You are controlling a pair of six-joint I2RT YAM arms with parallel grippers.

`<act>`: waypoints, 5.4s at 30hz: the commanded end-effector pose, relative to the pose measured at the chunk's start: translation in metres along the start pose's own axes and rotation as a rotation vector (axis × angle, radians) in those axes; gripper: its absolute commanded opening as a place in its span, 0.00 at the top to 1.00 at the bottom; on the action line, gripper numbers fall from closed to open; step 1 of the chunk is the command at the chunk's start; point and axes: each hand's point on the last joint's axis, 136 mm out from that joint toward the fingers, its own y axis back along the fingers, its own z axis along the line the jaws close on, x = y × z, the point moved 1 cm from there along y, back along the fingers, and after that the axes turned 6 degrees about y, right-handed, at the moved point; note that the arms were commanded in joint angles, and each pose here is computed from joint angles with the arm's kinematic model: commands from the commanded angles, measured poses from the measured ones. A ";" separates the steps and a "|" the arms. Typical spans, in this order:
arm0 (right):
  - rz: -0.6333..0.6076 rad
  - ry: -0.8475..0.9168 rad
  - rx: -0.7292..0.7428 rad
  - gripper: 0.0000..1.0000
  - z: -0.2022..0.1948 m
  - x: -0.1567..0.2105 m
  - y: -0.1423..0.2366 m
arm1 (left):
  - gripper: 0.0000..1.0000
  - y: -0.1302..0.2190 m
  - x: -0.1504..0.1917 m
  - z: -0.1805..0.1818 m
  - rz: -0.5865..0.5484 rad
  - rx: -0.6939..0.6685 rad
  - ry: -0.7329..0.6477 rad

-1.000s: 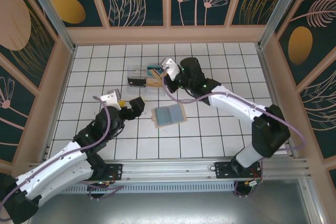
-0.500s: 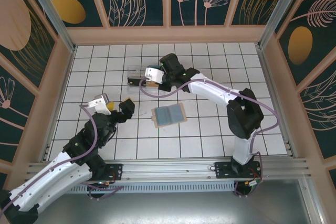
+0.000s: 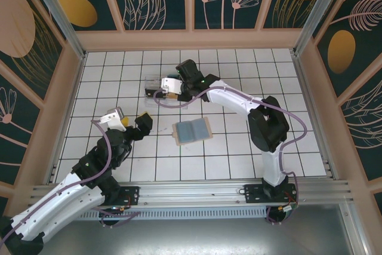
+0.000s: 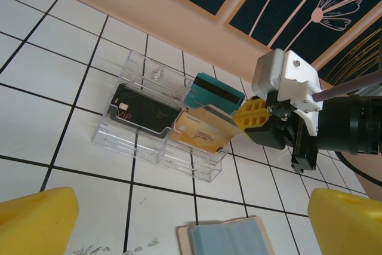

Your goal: Take the credit cards out of the card holder

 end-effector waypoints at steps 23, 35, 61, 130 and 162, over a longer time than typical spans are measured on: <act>0.058 -0.011 -0.045 0.96 0.017 0.012 -0.033 | 0.01 0.000 0.001 0.006 -0.011 -0.019 -0.026; 0.091 -0.052 0.013 0.77 0.007 0.018 -0.043 | 0.01 -0.001 0.002 0.006 -0.007 -0.017 -0.031; -0.196 -1.002 0.106 0.65 0.041 0.027 0.089 | 0.05 -0.032 0.058 -0.005 0.237 -0.007 -0.014; 0.048 -1.521 -0.084 0.69 0.188 0.116 0.028 | 0.51 -0.109 0.220 -0.022 0.778 0.008 0.094; -0.012 -1.559 0.063 0.65 0.152 0.123 0.058 | 0.01 -0.104 0.193 -0.036 0.710 0.052 0.033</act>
